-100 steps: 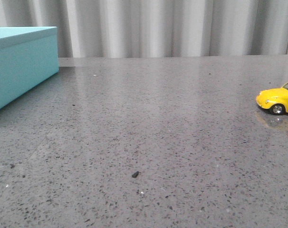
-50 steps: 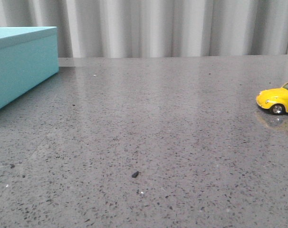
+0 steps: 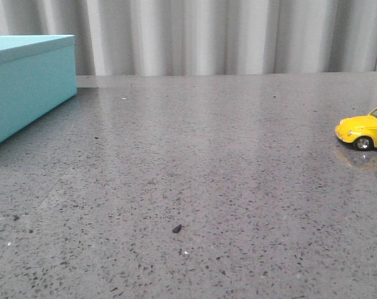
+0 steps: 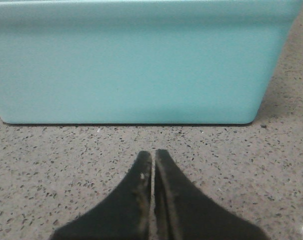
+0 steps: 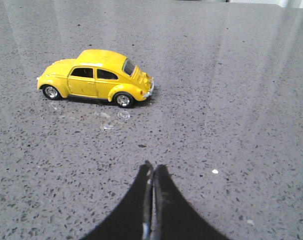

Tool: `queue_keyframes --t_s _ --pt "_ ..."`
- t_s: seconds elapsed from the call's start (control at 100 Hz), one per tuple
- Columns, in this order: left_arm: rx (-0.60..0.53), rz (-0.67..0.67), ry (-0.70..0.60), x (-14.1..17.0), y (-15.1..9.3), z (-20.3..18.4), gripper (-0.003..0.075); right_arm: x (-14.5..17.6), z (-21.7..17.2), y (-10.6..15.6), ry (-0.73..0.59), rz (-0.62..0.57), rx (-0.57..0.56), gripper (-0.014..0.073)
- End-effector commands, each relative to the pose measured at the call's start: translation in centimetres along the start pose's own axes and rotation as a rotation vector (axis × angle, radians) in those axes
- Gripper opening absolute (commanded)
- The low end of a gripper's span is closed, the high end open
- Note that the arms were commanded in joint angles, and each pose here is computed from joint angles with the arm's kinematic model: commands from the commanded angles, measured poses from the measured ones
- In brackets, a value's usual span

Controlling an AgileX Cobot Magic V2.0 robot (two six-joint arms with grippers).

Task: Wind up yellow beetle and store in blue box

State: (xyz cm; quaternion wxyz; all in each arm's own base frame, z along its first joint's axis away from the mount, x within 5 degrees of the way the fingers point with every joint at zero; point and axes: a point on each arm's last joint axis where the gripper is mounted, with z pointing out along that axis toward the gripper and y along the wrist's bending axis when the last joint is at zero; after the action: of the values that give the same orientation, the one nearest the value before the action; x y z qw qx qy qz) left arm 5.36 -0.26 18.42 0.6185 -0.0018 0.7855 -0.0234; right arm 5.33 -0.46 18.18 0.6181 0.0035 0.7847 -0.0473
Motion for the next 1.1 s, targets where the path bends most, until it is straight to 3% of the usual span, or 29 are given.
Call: queue_keyframes --t_s 0.0,0.41,1.09 --pt "0.011 -0.015 -0.063 0.20 -0.03 0.03 -0.0021 0.47 0.10 0.06 -0.015 -0.003 -0.002 -0.0061" --pt "0.009 -0.013 -0.144 -0.53 -0.01 -0.04 -0.0021 0.47 0.10 0.06 -0.015 -0.003 -0.002 -0.0061" --pt "0.016 0.035 -0.154 -0.62 -0.04 -0.06 -0.0021 0.47 0.10 0.03 -0.015 -0.012 0.001 -0.0061"
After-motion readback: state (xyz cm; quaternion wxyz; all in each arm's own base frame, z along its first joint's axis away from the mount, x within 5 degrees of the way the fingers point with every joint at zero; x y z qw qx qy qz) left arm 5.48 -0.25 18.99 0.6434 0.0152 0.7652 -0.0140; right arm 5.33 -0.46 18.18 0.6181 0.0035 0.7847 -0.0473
